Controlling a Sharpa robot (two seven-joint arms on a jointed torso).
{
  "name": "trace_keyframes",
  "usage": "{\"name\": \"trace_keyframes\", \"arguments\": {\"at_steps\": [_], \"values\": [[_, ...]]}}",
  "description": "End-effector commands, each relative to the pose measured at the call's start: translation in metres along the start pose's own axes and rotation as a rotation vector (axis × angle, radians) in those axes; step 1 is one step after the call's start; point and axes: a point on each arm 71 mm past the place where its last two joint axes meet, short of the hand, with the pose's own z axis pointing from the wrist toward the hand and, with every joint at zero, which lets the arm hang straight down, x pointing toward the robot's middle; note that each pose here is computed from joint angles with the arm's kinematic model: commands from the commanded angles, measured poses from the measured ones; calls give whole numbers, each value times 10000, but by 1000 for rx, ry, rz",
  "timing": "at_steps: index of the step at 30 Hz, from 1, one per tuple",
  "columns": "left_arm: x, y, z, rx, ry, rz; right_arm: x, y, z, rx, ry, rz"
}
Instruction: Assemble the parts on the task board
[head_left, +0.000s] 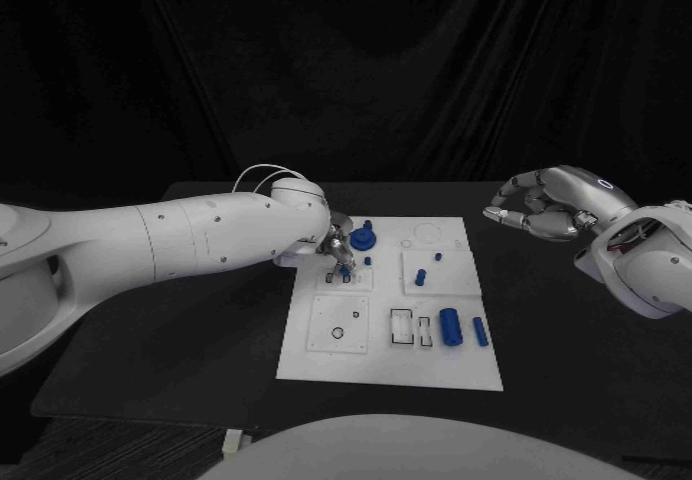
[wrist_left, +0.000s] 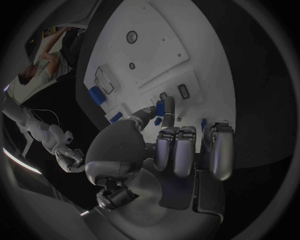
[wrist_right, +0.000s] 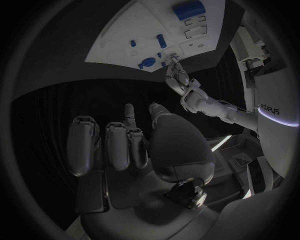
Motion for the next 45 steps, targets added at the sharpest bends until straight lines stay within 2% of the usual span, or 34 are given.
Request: {"name": "trace_keyframes", "arguments": {"at_steps": [1, 12, 17, 22, 35, 45], "values": [[-8, -5, -18, 8, -36, -20, 14, -13, -3, 14, 9, -1], [-6, 124, -56, -9, -65, -49, 32, -20, -6, 16, 18, -1], [33, 171, -60, -9, -11, -160, 41, -20, -7, 17, 22, 0], [56, 202, -62, -12, 18, -203, 48, -22, -7, 18, 25, 0], [67, 178, -33, -6, 21, -222, 61, -26, -6, 18, 30, 0], [121, 148, 16, -22, 28, -226, 68, -25, -3, 18, 35, 0]]}}
